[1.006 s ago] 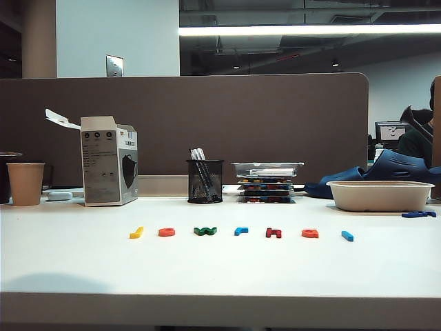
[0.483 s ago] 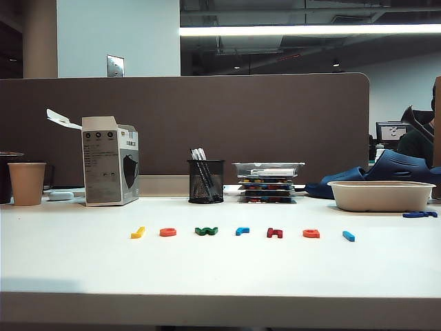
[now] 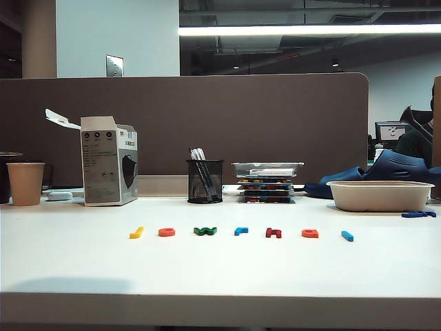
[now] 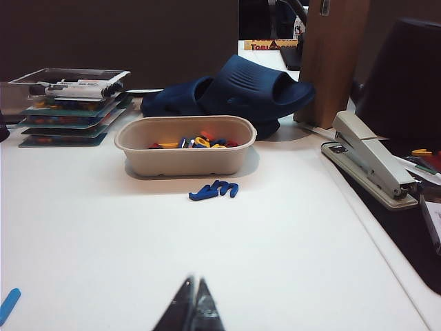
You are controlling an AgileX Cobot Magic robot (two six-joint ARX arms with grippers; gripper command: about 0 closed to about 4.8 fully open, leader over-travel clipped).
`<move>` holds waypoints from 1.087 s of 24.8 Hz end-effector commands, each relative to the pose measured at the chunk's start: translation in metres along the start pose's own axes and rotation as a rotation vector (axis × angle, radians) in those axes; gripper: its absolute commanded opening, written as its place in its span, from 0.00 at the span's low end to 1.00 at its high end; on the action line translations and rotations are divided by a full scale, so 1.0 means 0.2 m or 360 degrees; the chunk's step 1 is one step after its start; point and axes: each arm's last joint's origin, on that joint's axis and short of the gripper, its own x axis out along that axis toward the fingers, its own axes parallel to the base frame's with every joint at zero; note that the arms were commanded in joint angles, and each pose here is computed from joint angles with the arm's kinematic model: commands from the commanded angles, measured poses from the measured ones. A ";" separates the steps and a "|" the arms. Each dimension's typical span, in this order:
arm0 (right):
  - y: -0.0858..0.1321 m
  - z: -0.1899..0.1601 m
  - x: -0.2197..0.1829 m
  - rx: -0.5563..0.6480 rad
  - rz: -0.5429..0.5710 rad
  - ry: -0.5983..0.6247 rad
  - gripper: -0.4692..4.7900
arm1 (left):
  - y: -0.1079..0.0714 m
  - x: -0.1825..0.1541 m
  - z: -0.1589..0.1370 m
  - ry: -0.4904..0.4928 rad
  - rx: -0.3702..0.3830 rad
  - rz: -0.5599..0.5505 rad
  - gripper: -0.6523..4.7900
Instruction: Select the appropriate letters from the row of letter magnets placed on the table to arrange into the word "car".
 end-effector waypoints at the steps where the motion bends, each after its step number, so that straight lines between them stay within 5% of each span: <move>1: 0.00 0.02 0.00 0.0009 -0.0003 -0.0072 0.09 | 0.00 -0.01 0.01 -0.0020 -0.0036 -0.0033 0.11; 15: 0.00 0.06 -0.01 0.0010 0.0033 -0.0119 0.09 | 0.00 -0.01 0.01 -0.0020 -0.0036 -0.0031 0.11; 27: 0.01 0.38 -0.17 0.0090 0.0048 -0.0049 0.09 | 0.00 -0.01 0.01 -0.0020 -0.0036 -0.0031 0.11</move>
